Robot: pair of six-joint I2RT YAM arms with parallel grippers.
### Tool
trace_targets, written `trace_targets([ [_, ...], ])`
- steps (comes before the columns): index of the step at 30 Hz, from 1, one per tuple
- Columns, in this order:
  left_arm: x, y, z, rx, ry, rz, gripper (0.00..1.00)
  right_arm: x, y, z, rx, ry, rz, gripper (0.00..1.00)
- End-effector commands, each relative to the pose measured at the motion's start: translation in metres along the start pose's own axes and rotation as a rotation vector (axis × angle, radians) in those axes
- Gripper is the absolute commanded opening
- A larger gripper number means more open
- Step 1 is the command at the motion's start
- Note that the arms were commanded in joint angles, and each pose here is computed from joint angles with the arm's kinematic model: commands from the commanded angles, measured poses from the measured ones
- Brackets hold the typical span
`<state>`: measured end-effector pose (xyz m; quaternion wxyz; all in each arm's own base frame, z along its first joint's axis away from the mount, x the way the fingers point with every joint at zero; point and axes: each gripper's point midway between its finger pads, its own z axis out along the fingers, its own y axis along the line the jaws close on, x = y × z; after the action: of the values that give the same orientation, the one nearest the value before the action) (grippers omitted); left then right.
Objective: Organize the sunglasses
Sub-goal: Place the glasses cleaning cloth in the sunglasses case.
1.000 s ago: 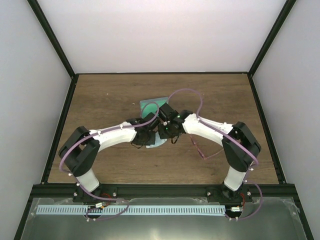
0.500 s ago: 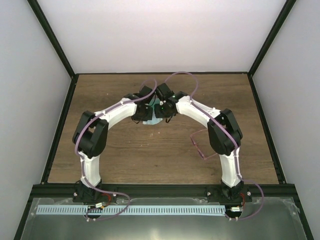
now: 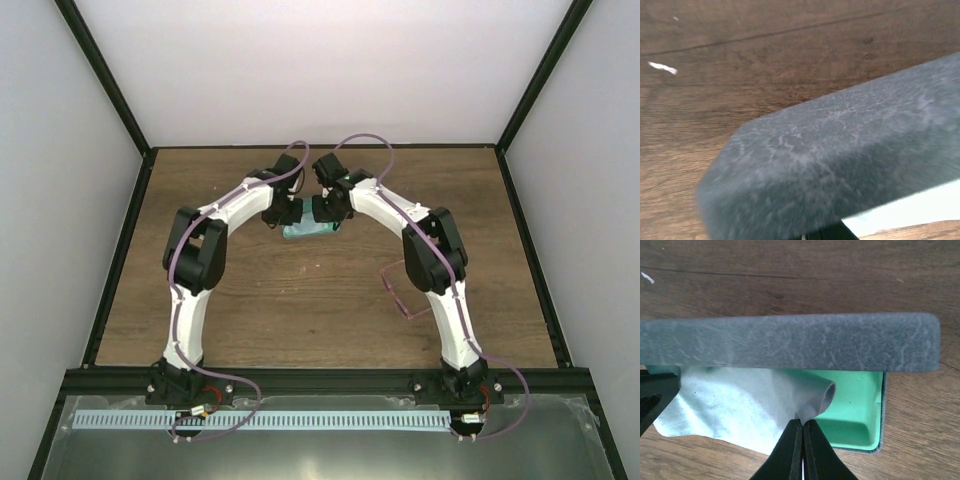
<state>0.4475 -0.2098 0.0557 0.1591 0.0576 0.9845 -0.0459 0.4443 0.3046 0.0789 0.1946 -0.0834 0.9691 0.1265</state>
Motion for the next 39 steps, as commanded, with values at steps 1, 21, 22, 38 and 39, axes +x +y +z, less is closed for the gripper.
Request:
trace_targets([
  [1,0.004,-0.012,0.009,0.062,0.038,0.022,0.04,-0.006,-0.008,0.002,0.007,0.01,-0.004,0.01],
  [21,-0.008,-0.012,0.027,0.037,0.041,0.018,0.04,-0.009,-0.03,0.023,-0.001,0.042,0.001,0.01],
  [22,-0.008,-0.012,0.027,0.039,0.041,0.018,0.04,-0.009,-0.03,0.025,-0.001,0.044,0.0,0.01],
  [38,-0.01,-0.001,0.022,0.007,0.03,0.006,0.44,-0.023,-0.029,0.016,0.007,0.017,0.0,0.18],
  [39,-0.01,-0.001,0.019,0.008,0.025,0.006,0.46,-0.025,-0.028,0.012,0.006,0.01,0.001,0.19],
])
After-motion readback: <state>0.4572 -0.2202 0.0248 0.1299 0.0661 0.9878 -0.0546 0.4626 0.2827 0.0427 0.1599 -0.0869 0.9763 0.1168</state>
